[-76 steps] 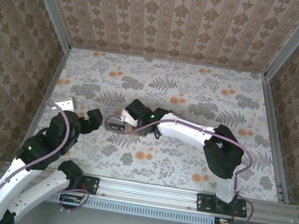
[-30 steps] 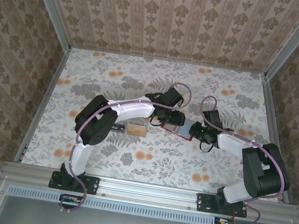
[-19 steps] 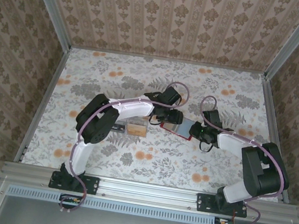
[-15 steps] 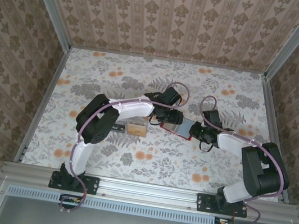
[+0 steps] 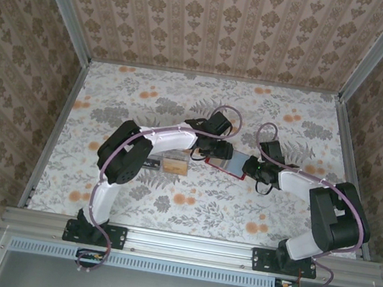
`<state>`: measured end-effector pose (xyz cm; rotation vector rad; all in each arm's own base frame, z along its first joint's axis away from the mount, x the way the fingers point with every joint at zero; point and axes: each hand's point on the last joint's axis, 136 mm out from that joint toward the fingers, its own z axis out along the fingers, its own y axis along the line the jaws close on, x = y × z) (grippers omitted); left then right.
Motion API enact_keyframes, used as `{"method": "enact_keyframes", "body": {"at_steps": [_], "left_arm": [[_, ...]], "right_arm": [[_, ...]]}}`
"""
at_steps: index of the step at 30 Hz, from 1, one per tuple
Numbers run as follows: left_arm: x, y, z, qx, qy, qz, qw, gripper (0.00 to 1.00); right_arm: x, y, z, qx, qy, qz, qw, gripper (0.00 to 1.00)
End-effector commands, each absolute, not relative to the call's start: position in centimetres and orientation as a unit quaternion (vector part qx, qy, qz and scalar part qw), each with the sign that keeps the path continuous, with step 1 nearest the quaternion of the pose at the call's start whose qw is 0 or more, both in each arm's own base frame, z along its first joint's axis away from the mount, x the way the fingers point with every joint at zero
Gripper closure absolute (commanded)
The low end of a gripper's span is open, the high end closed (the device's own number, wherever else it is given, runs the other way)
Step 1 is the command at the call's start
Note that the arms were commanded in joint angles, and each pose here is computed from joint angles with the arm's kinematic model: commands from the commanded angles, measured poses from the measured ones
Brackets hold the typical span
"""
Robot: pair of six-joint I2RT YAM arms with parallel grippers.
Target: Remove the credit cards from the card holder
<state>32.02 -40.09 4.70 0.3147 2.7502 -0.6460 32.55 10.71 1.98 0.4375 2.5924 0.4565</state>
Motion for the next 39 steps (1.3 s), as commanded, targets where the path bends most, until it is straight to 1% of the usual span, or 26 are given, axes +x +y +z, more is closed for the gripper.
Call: {"method": "enact_keyframes", "body": {"at_steps": [1,7,14,16,18,22,25,30,39], "left_arm": [[32.0,-39.2,3.2,0.101,0.965,-0.201,0.137,0.40],[31.7,-39.9,2.6,0.106,0.964,-0.213,0.122,0.40],[31.0,-42.2,3.7,0.110,0.944,-0.289,0.112,0.39],[30.9,-42.6,4.1,0.113,0.940,-0.303,0.110,0.37],[30.9,-42.8,4.3,0.112,0.937,-0.311,0.109,0.36],[30.8,-43.1,4.3,0.108,0.933,-0.327,0.104,0.28],[30.7,-43.1,4.6,0.105,0.931,-0.335,0.103,0.25],[30.8,-43.2,5.5,0.110,0.926,-0.344,0.111,0.00],[30.9,-43.3,6.0,0.108,0.919,-0.362,0.111,0.00]], "right_arm": [[32.1,10.8,1.2,0.159,0.947,0.169,0.221,0.78],[32.2,10.8,1.1,0.159,0.948,0.169,0.219,0.78],[32.1,10.8,1.0,0.158,0.949,0.168,0.217,0.78],[32.2,10.9,1.0,0.157,0.949,0.169,0.217,0.78],[32.2,10.9,1.0,0.158,0.949,0.168,0.216,0.78],[32.2,10.9,1.0,0.158,0.949,0.168,0.216,0.78],[32.1,10.9,0.9,0.158,0.949,0.168,0.215,0.78],[32.1,10.8,0.9,0.159,0.949,0.168,0.216,0.78],[32.1,10.7,1.0,0.159,0.949,0.166,0.217,0.78]]}}
